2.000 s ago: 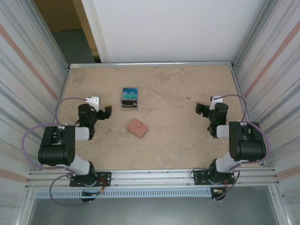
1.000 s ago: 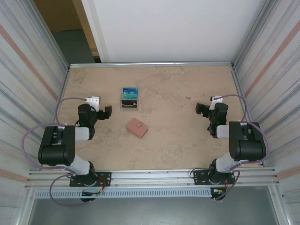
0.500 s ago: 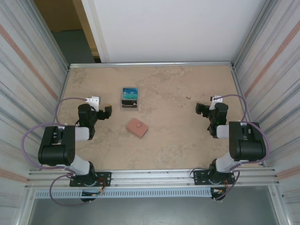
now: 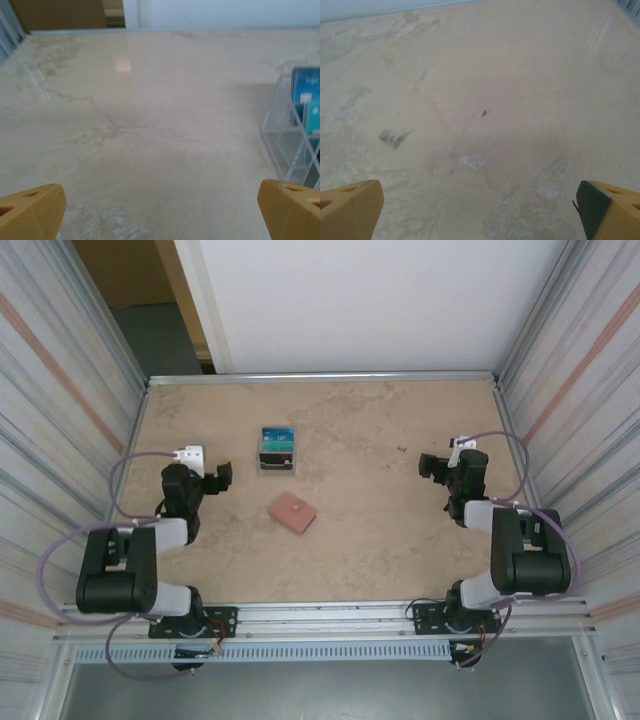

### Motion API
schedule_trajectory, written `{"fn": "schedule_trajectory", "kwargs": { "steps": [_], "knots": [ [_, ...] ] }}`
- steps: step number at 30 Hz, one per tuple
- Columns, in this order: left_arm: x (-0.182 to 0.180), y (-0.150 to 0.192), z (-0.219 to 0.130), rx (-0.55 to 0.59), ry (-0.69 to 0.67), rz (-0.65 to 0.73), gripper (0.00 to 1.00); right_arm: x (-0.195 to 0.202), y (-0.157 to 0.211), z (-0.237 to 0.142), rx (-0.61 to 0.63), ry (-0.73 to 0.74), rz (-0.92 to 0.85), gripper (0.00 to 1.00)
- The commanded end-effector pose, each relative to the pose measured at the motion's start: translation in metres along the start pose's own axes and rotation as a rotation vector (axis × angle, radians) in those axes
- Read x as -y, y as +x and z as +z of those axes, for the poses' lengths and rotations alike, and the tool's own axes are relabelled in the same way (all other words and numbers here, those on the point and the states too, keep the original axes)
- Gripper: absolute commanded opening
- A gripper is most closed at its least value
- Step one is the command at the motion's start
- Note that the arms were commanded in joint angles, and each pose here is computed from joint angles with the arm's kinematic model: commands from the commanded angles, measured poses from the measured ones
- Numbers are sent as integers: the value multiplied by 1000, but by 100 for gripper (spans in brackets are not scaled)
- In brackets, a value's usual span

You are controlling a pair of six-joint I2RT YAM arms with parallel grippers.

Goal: Take the credit cards out of the card holder

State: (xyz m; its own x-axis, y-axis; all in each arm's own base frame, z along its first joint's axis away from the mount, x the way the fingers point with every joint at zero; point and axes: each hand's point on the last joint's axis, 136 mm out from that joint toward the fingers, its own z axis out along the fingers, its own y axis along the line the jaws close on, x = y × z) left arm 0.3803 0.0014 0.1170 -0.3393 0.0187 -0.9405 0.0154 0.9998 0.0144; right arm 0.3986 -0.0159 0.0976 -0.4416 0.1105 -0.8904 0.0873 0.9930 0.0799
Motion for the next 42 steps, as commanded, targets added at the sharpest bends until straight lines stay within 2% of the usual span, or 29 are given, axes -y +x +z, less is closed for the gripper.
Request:
{"fn": "schedule_trajectory", "kwargs": {
  "steps": [1,4,7,12,17,21,29,35,42],
  "knots": [
    [-14,-23,-21,37,-77,-46,99,3,-14,-9,2,52,-17,99],
    [-18,-36,-40,28,-101,-111,99,6,-24,-15,-3,80,15,99],
    [-8,-45,-57,24,-46,-160,99,1,-33,-23,-13,68,42,99],
    [-3,-48,-85,23,-41,-350,99,-8,-45,-38,-19,72,47,99],
    [25,-36,-104,-42,27,-504,99,-23,-52,-52,-65,57,38,99],
    [57,-10,-112,-159,72,-645,99,-31,-55,-64,-94,68,29,99],
    [126,33,-117,-362,139,-623,99,-54,-47,-83,-158,13,77,99],
    [168,53,-109,-477,182,-576,99,-66,-37,-91,-210,-12,140,99],
    [195,66,-93,-547,229,-566,78,-75,-35,-96,-246,-9,140,99]
  ]
}}
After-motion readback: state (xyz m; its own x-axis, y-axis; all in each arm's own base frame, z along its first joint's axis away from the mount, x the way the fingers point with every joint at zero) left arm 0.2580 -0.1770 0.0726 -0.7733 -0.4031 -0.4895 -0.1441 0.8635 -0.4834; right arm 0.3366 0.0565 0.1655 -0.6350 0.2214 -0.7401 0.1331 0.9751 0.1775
